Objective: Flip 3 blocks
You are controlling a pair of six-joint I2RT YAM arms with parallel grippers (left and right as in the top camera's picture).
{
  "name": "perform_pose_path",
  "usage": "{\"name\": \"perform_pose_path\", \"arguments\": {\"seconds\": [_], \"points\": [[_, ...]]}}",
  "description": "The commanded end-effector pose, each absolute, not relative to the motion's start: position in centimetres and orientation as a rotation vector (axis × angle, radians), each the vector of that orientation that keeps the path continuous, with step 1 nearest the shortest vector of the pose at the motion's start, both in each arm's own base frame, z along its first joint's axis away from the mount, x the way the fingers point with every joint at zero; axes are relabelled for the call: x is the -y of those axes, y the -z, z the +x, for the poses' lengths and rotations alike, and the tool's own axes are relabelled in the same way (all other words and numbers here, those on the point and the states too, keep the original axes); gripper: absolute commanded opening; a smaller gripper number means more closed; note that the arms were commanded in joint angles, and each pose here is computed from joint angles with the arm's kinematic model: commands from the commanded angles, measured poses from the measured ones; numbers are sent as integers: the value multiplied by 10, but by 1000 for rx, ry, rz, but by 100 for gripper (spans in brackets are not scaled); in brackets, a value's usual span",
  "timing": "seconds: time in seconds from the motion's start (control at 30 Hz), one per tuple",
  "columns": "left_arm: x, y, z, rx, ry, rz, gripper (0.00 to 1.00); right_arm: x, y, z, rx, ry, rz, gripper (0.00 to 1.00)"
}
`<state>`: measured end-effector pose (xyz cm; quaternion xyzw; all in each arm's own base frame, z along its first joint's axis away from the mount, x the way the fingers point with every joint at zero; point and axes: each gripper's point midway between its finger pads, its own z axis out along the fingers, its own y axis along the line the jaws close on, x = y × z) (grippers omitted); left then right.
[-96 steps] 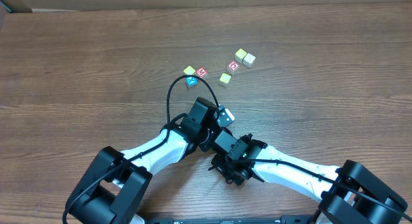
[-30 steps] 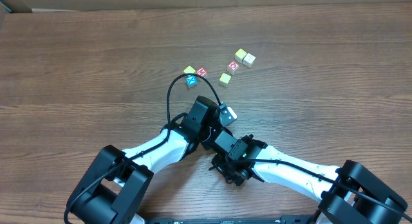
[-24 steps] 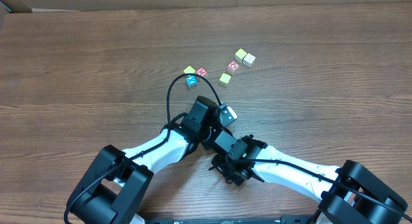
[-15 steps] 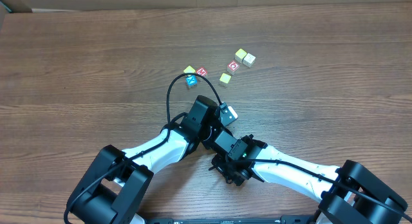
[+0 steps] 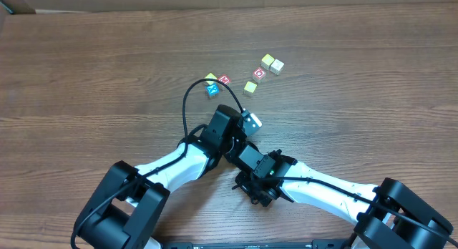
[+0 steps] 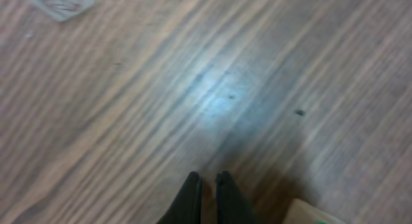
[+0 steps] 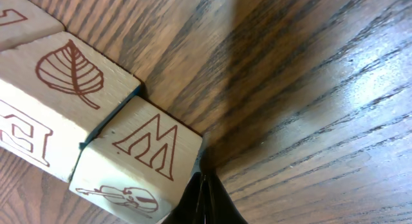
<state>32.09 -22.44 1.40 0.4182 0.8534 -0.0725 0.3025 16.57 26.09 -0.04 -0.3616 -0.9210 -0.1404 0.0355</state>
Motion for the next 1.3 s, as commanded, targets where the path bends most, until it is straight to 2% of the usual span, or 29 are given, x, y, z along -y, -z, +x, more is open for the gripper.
{"name": "perform_pose_path", "arguments": {"seconds": [0.0, 0.43, 0.6, 0.8, 1.27], "points": [[213, -7, 325, -2315, 173, 1028, 4, -260, 3, 166, 2840, 419, -1124, 4], [204, -7, 331, -2336, 140, 968, 4, -264, 4, 151, 2865, 388, -1054, 4], [186, -7, 342, -2383, 120, 841, 4, -273, 3, 145, 2904, 419, -979, 4], [166, -7, 351, -2430, 124, 708, 4, -292, -3, 154, 2974, 556, -810, 4], [164, -6, 351, -2436, 123, 703, 4, -290, -5, 170, 3065, 577, -819, 4]]}}
